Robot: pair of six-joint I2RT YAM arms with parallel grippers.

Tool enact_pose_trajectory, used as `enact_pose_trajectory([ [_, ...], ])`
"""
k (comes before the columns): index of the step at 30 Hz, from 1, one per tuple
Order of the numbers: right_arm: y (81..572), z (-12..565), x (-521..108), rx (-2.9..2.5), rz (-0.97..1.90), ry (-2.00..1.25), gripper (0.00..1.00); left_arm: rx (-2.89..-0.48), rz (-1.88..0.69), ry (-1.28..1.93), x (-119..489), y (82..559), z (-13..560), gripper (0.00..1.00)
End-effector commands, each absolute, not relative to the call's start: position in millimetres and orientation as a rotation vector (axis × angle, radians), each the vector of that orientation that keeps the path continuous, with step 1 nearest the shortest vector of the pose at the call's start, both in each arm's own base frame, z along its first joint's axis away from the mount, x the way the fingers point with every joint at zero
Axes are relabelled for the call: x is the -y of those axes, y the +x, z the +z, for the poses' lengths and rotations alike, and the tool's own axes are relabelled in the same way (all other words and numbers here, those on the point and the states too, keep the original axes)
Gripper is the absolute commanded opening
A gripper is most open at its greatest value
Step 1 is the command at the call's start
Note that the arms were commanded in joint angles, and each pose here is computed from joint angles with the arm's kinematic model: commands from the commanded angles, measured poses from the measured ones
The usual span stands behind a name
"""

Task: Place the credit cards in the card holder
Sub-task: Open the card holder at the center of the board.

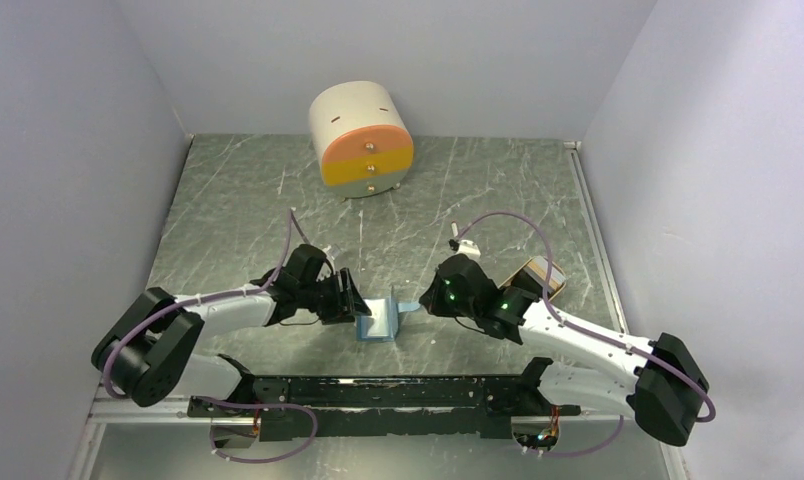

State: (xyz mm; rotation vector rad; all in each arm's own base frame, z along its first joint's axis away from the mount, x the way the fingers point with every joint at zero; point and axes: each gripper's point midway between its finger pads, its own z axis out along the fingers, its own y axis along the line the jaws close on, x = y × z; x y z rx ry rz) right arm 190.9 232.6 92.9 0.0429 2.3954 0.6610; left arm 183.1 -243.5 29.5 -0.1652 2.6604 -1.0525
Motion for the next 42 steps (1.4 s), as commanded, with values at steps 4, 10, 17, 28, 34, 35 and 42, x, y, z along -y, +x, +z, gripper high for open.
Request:
enact_pose_trajectory([
  [4, 190, 78, -213, -2.432, 0.598, 0.084, 0.0, -2.628, -1.145, -0.103, 255, 186, 35, 0.61],
  [10, 186, 64, -210, -2.458, 0.601, 0.079, 0.0, -2.586, -1.258, -0.08, 265, 182, 42, 0.61],
  [17, 186, 59, -208, -2.458, 0.6, 0.086, 0.0, -2.563, -1.353, -0.039, 274, 179, 46, 0.5],
  [28, 181, 93, -228, -2.485, 0.704, 0.04, 0.35, -2.532, -1.321, -0.025, 272, 184, 69, 0.09],
  [34, 178, 151, -262, -2.365, 0.962, 0.027, 0.49, -2.588, -1.111, -0.041, 256, 194, 69, 0.09],
  [35, 178, 157, -267, -2.347, 0.984, 0.019, 0.49, -2.603, -1.087, -0.046, 253, 193, 68, 0.09],
  [42, 170, 146, -309, -2.349, 1.128, -0.071, 0.29, -2.622, -1.067, -0.079, 250, 191, 67, 0.09],
])
